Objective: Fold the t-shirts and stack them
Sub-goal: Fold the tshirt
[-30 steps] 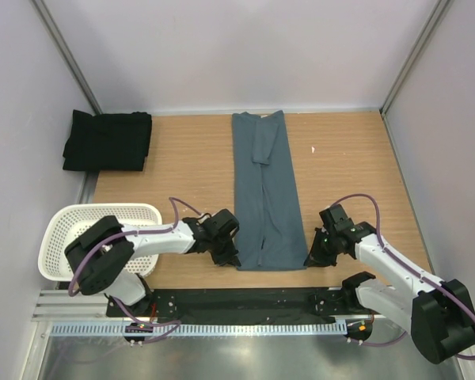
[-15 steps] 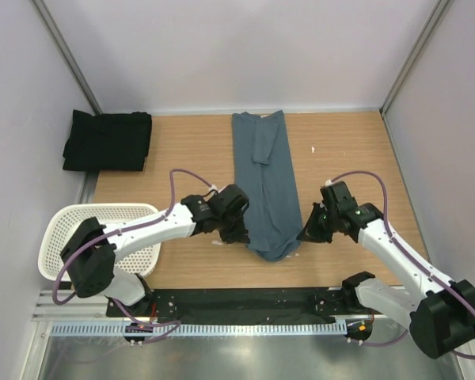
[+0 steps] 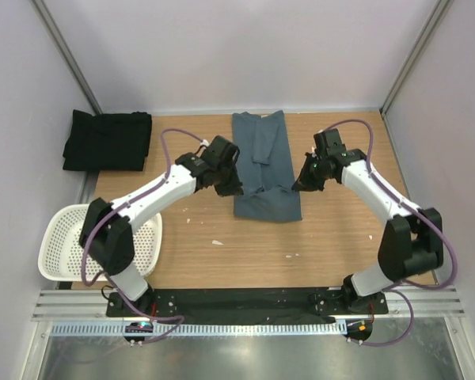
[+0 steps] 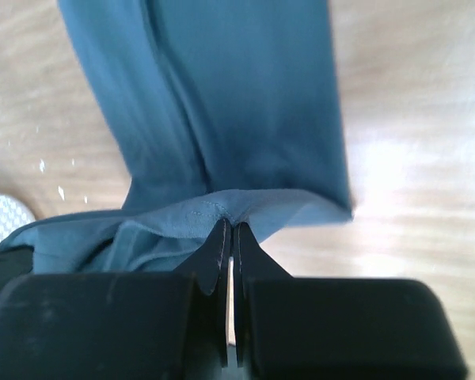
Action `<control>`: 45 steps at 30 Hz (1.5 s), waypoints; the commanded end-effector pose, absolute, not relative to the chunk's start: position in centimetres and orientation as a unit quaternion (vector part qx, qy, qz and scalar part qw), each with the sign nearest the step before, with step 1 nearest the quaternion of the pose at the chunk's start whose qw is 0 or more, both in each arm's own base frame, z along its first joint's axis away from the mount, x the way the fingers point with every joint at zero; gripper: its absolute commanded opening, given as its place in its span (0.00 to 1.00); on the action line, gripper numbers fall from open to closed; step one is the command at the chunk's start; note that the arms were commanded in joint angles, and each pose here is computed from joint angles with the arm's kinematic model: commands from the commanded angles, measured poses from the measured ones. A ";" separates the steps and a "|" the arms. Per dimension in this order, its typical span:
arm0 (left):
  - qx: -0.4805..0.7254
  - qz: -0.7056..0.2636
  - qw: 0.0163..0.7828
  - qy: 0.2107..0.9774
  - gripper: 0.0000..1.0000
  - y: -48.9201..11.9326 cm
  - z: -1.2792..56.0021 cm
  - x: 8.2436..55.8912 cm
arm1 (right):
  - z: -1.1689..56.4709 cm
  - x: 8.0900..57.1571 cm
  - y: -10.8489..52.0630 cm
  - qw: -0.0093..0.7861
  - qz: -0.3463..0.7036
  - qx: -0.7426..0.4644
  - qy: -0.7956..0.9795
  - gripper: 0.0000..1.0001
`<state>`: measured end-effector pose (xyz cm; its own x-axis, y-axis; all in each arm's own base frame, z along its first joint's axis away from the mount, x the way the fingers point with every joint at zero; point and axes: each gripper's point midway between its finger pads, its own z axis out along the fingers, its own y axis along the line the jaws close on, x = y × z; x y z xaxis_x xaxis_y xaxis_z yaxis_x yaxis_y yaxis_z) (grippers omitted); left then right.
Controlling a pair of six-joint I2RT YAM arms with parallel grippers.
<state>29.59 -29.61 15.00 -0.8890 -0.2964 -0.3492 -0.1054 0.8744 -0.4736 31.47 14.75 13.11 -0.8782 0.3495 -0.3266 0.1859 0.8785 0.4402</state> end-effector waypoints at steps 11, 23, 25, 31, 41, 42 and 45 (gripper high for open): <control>-0.093 -0.213 0.217 0.948 0.00 -29.7 12.3 38.7 | 11.0 42.7 12.9 0.236 0.200 0.143 0.940 0.01; -0.113 -0.215 0.217 0.945 0.00 -28.6 11.2 42.5 | 10.5 46.8 12.7 0.245 0.210 0.143 0.936 0.01; -0.111 -0.217 0.217 0.945 0.00 -28.6 10.9 43.2 | 9.9 47.1 12.7 0.241 0.209 0.143 0.937 0.01; -0.108 -0.221 0.201 0.948 0.00 -29.0 9.2 44.2 | 8.5 47.8 12.7 0.227 0.204 0.142 0.942 0.01; -0.104 -0.226 0.204 0.947 0.00 -29.0 8.3 45.9 | 7.7 49.3 11.9 0.230 0.192 0.142 0.943 0.01; -0.103 -0.226 0.203 0.947 0.00 -29.1 8.0 46.0 | 7.3 49.3 12.0 0.226 0.191 0.140 0.945 0.01; -0.096 -0.229 0.206 0.946 0.00 -29.3 8.2 46.3 | 7.2 49.6 12.1 0.224 0.190 0.136 0.946 0.01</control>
<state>44.89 -28.62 6.44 -0.9057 -0.2975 -0.3019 -0.1463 0.8879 -0.4361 48.05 12.32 5.84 -0.8770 0.3568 -0.3217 0.2057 0.8840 0.4199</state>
